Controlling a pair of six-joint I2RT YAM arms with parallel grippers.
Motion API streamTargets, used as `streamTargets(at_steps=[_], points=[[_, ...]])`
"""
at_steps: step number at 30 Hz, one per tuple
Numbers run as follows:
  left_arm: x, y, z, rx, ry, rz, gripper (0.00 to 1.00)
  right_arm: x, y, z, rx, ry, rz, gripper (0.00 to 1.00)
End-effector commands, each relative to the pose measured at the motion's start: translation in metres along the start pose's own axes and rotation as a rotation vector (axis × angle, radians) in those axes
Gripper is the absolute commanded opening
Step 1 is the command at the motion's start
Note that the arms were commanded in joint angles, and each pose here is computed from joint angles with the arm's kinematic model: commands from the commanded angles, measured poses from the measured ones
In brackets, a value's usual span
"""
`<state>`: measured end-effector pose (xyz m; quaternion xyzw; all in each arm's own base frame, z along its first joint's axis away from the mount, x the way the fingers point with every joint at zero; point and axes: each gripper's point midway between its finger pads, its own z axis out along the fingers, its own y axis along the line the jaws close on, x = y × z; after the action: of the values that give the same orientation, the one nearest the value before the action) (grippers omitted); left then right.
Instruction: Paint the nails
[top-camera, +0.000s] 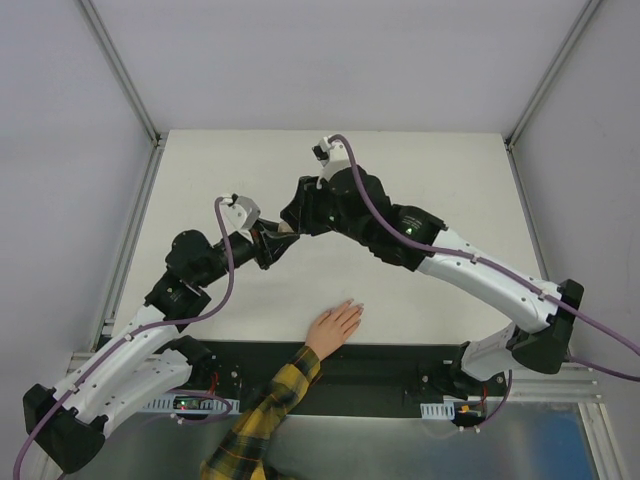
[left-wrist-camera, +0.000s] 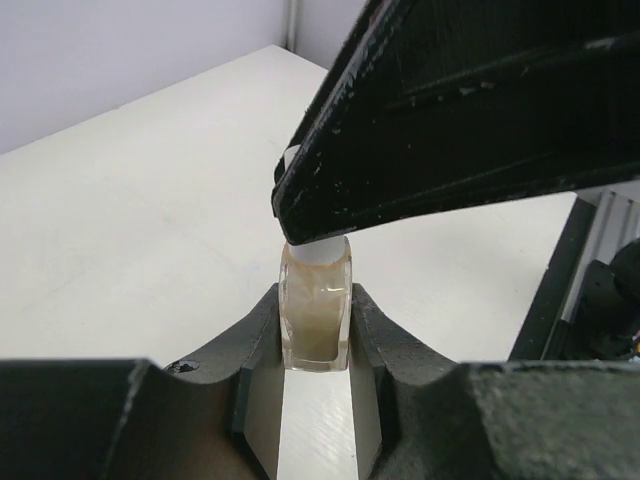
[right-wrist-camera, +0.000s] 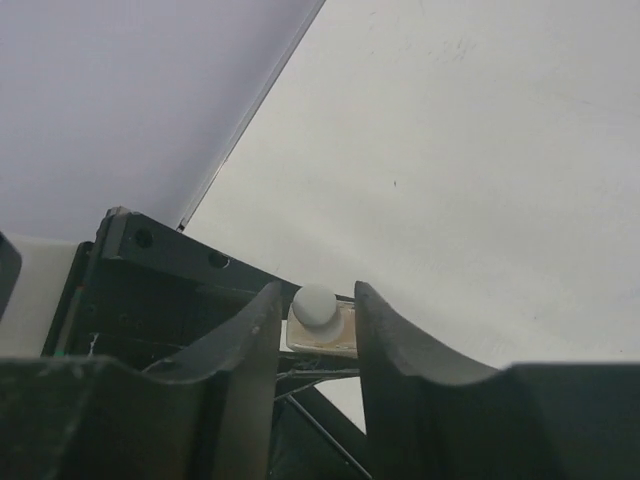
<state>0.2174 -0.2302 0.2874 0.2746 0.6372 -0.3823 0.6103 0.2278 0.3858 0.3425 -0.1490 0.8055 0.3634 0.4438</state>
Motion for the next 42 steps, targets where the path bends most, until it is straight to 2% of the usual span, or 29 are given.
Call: streamTargets(at_steps=[1,6,9,10,11,12,13,14,15,16,17,18,21,25,27,29,30,31,32,33,34,35,36,39,42], points=[[-0.012,0.015,-0.002,-0.092,-0.053,0.018,0.00,-0.019,0.003,0.006,0.074,-0.076,0.009,0.32],[-0.012,0.014,-0.002,-0.090,-0.051,0.019,0.00,-0.014,0.009,0.015,0.066,-0.061,-0.013,0.29],[-0.014,0.002,-0.003,-0.020,-0.063,0.055,0.00,-0.009,0.006,0.015,0.060,-0.045,-0.068,0.01],[-0.013,-0.014,-0.004,0.077,-0.054,0.069,0.00,-0.011,0.009,0.011,0.033,-0.055,-0.095,0.01],[-0.015,-0.025,-0.005,0.138,-0.055,0.083,0.00,-0.010,0.015,0.008,-0.060,-0.033,-0.132,0.01],[-0.018,-0.037,-0.007,0.207,-0.067,0.099,0.00,0.014,0.006,0.013,-0.128,0.025,-0.218,0.00],[-0.017,-0.067,-0.016,0.388,-0.056,0.113,0.00,0.016,0.049,-0.003,-0.456,0.028,-0.261,0.00],[-0.015,-0.081,-0.021,0.473,-0.053,0.099,0.00,0.016,0.067,-0.029,-0.672,0.012,-0.299,0.00],[-0.014,-0.096,-0.029,0.573,-0.046,0.090,0.00,0.021,0.065,-0.043,-0.842,0.019,-0.326,0.00],[-0.018,-0.107,-0.032,0.658,-0.066,0.100,0.00,0.024,0.076,-0.063,-1.005,0.039,-0.293,0.00],[-0.012,-0.124,-0.046,0.794,-0.011,0.048,0.00,0.032,0.074,-0.070,-1.090,0.123,-0.290,0.00],[-0.010,-0.129,-0.050,0.850,0.015,0.025,0.00,0.035,0.079,-0.079,-1.149,0.165,-0.297,0.00],[-0.002,-0.136,-0.052,0.954,0.098,-0.035,0.00,0.039,0.078,-0.091,-1.186,0.193,-0.304,0.00],[0.001,-0.127,-0.044,0.863,0.077,-0.004,0.00,0.045,0.066,-0.080,-1.123,0.184,-0.284,0.00],[0.006,-0.115,-0.032,0.768,0.081,0.000,0.00,0.045,0.062,-0.074,-1.077,0.165,-0.270,0.00],[0.009,-0.105,-0.025,0.697,0.096,0.011,0.00,0.033,0.057,-0.066,-0.968,0.102,-0.246,0.00],[0.009,-0.097,-0.018,0.638,0.093,0.017,0.00,0.035,0.054,-0.064,-0.922,0.114,-0.233,0.03],[0.008,-0.091,-0.015,0.593,0.086,0.029,0.00,0.024,0.046,-0.057,-0.812,0.065,-0.220,0.08],[0.009,-0.085,-0.012,0.558,0.080,0.051,0.00,0.023,0.042,-0.054,-0.754,0.058,-0.215,0.08],[0.011,-0.079,-0.010,0.512,0.087,0.050,0.00,0.014,0.041,-0.052,-0.696,0.027,-0.224,0.12],[0.008,-0.062,-0.003,0.398,0.067,0.058,0.00,0.015,0.018,-0.041,-0.514,0.036,-0.196,0.29],[0.008,-0.055,-0.001,0.356,0.063,0.071,0.00,0.019,0.018,-0.041,-0.461,0.038,-0.202,0.33],[0.009,-0.042,0.003,0.282,0.066,0.076,0.00,0.019,0.014,-0.042,-0.396,0.046,-0.212,0.49],[0.010,-0.024,0.006,0.178,0.071,0.079,0.00,0.004,-0.015,-0.038,-0.087,-0.044,-0.193,0.63],[0.009,-0.008,0.006,0.084,0.069,0.095,0.00,0.001,-0.031,-0.038,0.081,-0.077,-0.128,0.67]])
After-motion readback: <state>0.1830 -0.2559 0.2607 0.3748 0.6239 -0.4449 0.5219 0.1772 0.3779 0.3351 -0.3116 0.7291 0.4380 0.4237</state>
